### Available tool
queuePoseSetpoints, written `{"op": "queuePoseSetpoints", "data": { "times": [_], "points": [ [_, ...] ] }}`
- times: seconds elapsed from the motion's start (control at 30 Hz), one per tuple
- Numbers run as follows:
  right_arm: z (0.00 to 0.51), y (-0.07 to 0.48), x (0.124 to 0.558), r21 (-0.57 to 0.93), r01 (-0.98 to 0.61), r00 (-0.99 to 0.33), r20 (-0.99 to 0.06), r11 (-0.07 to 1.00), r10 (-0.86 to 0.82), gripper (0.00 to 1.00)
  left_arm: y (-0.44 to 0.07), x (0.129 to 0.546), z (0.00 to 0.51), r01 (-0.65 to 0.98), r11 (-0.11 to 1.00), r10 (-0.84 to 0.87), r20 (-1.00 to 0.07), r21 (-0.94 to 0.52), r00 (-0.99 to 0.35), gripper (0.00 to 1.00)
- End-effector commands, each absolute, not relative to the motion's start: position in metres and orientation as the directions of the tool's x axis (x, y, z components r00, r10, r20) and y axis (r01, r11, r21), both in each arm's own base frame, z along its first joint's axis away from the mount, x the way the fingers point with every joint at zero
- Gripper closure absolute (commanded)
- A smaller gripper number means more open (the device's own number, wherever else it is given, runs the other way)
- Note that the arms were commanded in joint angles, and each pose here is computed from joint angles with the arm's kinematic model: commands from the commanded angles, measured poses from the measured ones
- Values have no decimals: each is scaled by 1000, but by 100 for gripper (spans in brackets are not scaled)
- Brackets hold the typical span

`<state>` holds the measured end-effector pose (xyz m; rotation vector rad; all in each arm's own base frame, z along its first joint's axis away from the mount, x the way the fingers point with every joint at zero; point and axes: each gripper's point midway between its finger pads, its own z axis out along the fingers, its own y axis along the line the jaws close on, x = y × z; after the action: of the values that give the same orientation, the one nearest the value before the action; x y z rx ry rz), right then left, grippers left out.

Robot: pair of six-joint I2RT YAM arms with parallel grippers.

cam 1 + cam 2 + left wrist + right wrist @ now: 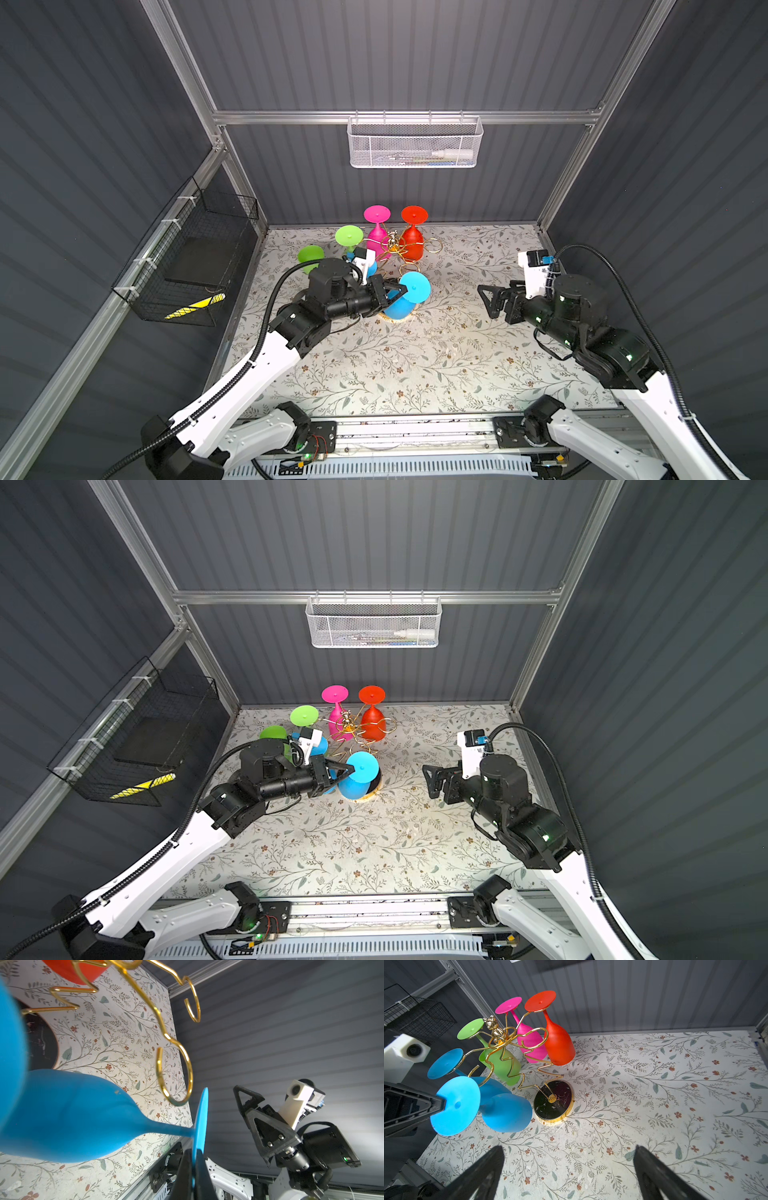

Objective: Take the wine glass off the wine glass rack
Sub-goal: 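Pull the cyan glass off the rack with the left gripper while the right arm approaches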

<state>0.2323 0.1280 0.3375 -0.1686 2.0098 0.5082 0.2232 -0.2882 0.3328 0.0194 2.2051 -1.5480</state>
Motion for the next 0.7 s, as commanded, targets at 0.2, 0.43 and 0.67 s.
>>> {"op": "queuePoseSetpoints", "data": {
  "times": [0.2,0.43,0.67],
  "points": [
    [354,123,230,237,-345,-426,-902,908,74,1,-308,198,377,438,238,-39,-459,-867,-887,100],
    [367,151,217,215,-543,-340,-940,812,22,1,-317,195,397,486,160,-6,-493,-859,-870,100],
    [376,176,195,139,-725,-198,-980,674,-10,1,-324,191,427,531,63,11,-532,-845,-847,100]
  ]
}}
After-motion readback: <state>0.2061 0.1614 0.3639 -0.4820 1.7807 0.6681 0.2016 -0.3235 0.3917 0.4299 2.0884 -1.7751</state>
